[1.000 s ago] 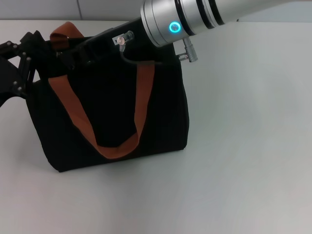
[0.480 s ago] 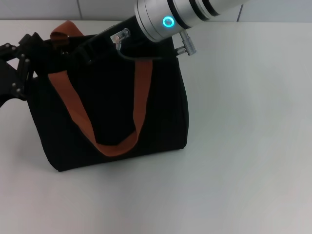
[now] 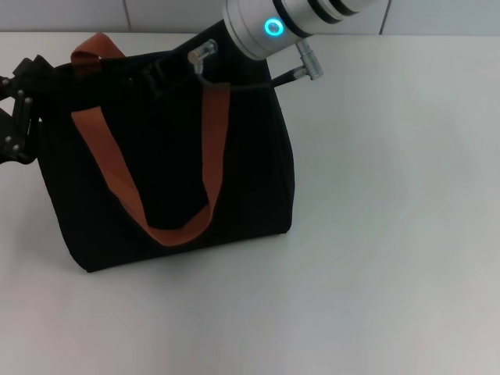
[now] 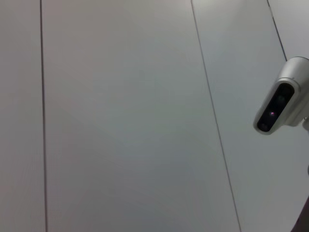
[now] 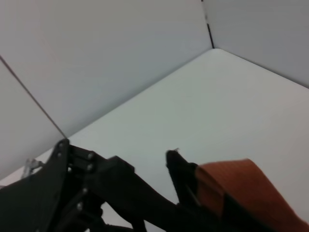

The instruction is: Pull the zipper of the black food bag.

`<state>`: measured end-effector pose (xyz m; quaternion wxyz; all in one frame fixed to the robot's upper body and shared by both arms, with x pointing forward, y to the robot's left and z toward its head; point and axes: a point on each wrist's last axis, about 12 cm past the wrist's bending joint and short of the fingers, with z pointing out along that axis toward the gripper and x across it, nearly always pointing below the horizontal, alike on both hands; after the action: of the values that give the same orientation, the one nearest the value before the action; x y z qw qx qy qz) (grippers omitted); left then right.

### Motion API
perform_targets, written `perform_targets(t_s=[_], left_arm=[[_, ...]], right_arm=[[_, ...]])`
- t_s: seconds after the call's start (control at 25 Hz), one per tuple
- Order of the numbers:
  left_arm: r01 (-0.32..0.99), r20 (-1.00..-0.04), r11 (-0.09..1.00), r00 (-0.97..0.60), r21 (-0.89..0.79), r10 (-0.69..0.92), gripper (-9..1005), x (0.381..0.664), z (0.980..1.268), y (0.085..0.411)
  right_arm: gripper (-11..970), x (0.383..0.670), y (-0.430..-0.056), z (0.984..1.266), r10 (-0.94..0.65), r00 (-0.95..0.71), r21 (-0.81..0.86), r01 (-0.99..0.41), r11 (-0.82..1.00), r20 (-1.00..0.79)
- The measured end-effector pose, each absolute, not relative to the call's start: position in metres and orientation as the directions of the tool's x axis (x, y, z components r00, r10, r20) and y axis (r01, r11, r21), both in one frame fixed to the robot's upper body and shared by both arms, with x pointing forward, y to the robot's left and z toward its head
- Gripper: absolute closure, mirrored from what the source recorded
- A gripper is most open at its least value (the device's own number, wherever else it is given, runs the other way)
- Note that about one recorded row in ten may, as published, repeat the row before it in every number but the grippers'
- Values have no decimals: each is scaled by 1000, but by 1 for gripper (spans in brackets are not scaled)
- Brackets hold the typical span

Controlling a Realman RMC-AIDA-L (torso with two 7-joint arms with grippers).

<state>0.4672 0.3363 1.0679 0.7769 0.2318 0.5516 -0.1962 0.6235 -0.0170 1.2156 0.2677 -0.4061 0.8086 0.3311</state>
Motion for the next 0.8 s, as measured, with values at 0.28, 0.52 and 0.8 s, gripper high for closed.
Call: perform_targets(t_s=[0.28,0.52,0.8], left_arm=[[546,-953,827,302,139,-39,965,467,1066,339],[542,-953,829,302,139,-37,965,468,1066,339],[535,-952,833,304,139,-36,964,468,1066,341]], right_arm=[[963,623,-31,1217,-480,-538,280,-814,508,-692],[964,621,-50,1215,-467,-561,265,-787,556,-683],[964,621,-80,1218,-433,-584,244,-746,620,-687]])
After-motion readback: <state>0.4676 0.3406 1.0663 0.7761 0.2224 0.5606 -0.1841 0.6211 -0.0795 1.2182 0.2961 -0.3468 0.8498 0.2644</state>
